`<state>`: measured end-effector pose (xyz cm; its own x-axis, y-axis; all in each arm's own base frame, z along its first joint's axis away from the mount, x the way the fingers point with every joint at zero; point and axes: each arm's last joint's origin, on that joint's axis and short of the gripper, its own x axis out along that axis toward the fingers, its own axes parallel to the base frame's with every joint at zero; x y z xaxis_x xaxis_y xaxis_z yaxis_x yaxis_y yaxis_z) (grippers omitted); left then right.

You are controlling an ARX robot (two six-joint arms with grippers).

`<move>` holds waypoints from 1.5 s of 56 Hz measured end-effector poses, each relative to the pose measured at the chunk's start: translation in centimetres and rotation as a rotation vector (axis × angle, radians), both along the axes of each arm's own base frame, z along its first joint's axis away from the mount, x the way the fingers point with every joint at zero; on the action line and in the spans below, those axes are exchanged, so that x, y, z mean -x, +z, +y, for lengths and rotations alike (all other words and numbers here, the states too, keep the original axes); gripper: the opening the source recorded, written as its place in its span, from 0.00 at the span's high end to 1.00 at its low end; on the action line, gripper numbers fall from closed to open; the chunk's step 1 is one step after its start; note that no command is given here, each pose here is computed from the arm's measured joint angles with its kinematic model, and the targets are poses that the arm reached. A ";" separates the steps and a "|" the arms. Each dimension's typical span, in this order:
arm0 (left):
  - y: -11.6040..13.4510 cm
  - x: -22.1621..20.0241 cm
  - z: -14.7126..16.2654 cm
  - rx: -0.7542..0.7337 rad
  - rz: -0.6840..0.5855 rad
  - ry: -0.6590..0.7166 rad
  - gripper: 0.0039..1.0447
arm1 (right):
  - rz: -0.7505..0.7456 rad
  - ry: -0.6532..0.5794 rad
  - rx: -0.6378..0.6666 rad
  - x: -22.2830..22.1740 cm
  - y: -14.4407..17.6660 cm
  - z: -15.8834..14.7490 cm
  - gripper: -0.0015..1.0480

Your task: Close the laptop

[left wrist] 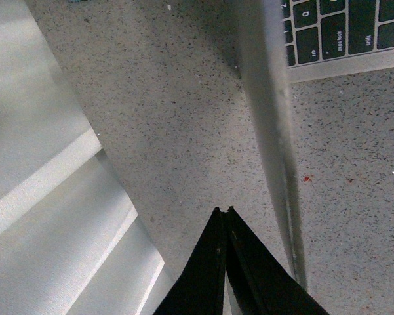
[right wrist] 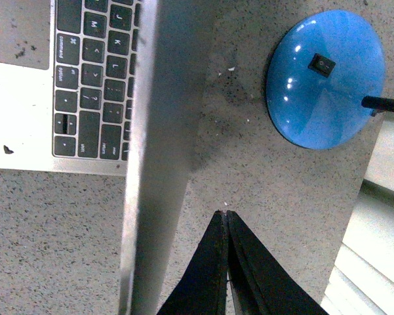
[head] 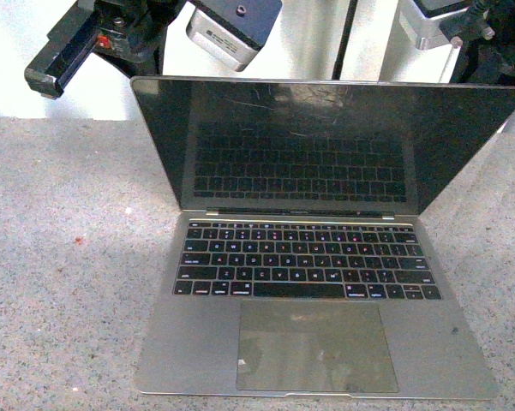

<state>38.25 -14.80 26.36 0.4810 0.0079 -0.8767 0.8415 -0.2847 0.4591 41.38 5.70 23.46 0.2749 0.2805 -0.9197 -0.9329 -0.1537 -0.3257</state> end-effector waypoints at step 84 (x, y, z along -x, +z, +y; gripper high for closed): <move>-4.9 4.9 -0.4 0.049 0.107 -0.010 0.97 | 0.108 0.024 -0.038 5.4 -4.0 1.7 0.97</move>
